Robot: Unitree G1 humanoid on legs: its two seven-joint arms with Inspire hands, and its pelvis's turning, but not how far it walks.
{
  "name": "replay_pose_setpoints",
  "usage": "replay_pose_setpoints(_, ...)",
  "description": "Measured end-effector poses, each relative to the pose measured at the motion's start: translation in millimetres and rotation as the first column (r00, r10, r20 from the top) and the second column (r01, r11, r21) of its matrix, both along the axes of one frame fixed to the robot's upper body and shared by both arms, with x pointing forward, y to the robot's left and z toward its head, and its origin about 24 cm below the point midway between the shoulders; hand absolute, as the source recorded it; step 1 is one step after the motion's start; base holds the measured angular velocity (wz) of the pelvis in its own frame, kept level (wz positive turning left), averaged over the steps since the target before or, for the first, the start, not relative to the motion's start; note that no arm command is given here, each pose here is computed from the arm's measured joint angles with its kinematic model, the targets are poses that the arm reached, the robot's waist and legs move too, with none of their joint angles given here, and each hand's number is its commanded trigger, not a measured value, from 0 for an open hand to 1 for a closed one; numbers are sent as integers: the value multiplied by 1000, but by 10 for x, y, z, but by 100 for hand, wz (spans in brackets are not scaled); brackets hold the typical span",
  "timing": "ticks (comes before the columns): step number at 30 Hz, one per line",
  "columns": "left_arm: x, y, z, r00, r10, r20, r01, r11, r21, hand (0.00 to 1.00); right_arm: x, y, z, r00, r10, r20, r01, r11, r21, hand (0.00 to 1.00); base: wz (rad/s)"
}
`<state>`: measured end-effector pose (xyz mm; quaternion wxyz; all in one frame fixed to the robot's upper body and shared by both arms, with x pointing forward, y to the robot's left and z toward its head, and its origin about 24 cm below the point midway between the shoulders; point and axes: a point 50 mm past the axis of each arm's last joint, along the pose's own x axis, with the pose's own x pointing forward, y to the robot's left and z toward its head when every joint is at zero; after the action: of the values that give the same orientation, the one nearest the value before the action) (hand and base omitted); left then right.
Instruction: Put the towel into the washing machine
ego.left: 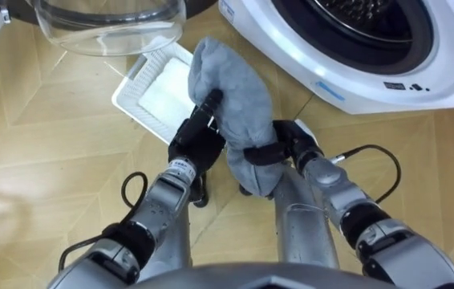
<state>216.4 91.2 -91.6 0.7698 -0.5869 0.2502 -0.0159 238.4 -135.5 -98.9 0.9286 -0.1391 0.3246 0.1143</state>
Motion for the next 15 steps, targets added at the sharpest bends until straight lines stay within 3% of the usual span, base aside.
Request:
replay_pose_setpoints(8, 30, 16, 39, 1000, -4, 28, 4, 1000, -4, 0, -3, -131, -8, 992, -130, -1, 130, 991, 18, 100, 1)
replay_pose_setpoints(13, -7, 206, -25, 999, 23, -25, -21, 998, 63, 0, 19, -311, 10, 937, -348, -28, 349, 929, 125, 100, 0)
replay_pose_setpoints(15, -29, 347, -61, 998, 28, -51, -20, 988, 156, 0, 25, -448, 12, 900, -433, -57, 436, 885, 164, 100, 0)
